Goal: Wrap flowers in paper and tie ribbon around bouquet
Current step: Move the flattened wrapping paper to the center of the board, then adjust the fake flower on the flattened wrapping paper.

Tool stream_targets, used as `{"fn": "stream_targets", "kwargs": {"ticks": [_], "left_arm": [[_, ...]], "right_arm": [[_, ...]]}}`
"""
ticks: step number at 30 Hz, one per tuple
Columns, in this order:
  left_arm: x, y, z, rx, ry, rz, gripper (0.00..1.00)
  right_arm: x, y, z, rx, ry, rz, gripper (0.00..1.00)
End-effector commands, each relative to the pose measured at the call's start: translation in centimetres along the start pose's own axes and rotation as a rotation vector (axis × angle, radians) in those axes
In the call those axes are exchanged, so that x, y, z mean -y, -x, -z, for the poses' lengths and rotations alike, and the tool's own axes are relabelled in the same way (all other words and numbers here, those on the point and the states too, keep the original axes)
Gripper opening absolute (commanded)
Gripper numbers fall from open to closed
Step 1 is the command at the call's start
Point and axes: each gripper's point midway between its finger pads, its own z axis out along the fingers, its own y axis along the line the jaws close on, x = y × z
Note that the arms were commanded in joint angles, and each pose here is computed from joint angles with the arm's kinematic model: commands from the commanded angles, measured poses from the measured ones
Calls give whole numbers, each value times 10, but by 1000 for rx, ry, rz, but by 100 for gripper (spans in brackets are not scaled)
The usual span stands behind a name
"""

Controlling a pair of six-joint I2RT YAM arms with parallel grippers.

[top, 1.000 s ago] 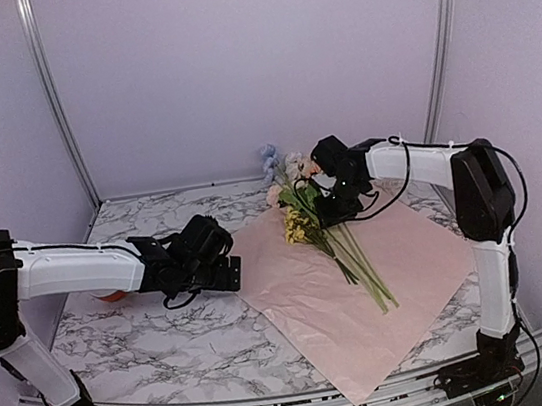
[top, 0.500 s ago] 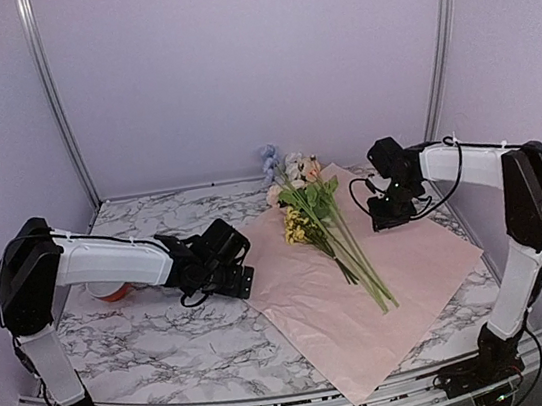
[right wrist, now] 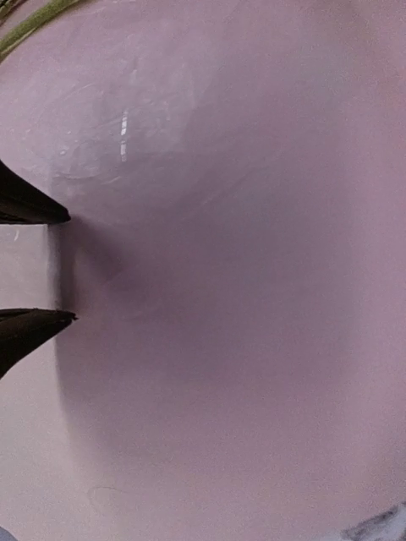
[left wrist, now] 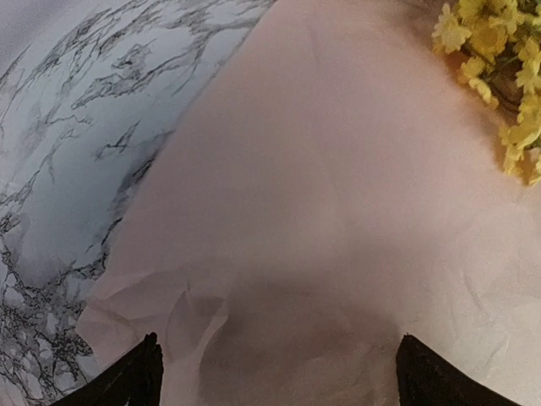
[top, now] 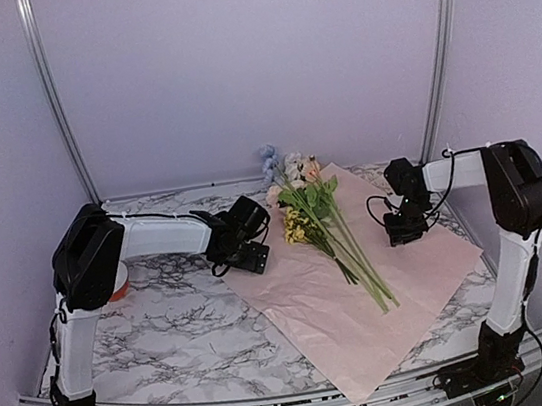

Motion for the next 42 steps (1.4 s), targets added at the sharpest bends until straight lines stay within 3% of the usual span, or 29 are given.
{"fn": "stream_targets", "kwargs": {"ticks": [1, 7, 12, 17, 21, 28, 31, 35, 37, 42], "left_arm": [[-29, -31, -16, -99, 183, -107, 97], [-51, -77, -24, -210, 227, -98, 98], [-89, -103, -12, -261, 272, -37, 99], [-130, -105, -1, -251, 319, 48, 99], [-147, -79, 11, -189, 350, 57, 99], [-127, -15, 57, 30, 198, 41, 98], [-121, -7, 85, 87, 152, 10, 96], [-78, -16, 128, 143, 20, -90, 91], [-64, -35, 136, 108, -18, -90, 90], [-57, -113, 130, -124, -44, -58, 81]], "right_arm": [[-2, -8, -19, -18, 1, -14, 33], [-32, -21, -29, -47, 8, 50, 32], [-86, -28, -29, -49, 80, 128, 32], [-131, -19, -21, -14, 155, 181, 32], [-139, -4, -6, 21, 151, 202, 32], [-112, 32, 51, 144, 17, 253, 32], [-129, 31, 76, 194, 60, 290, 32], [-170, 2, 88, 188, 189, 369, 32], [-185, -17, 87, 160, 224, 403, 32], [-200, -59, 67, 78, 207, 472, 32]]}}
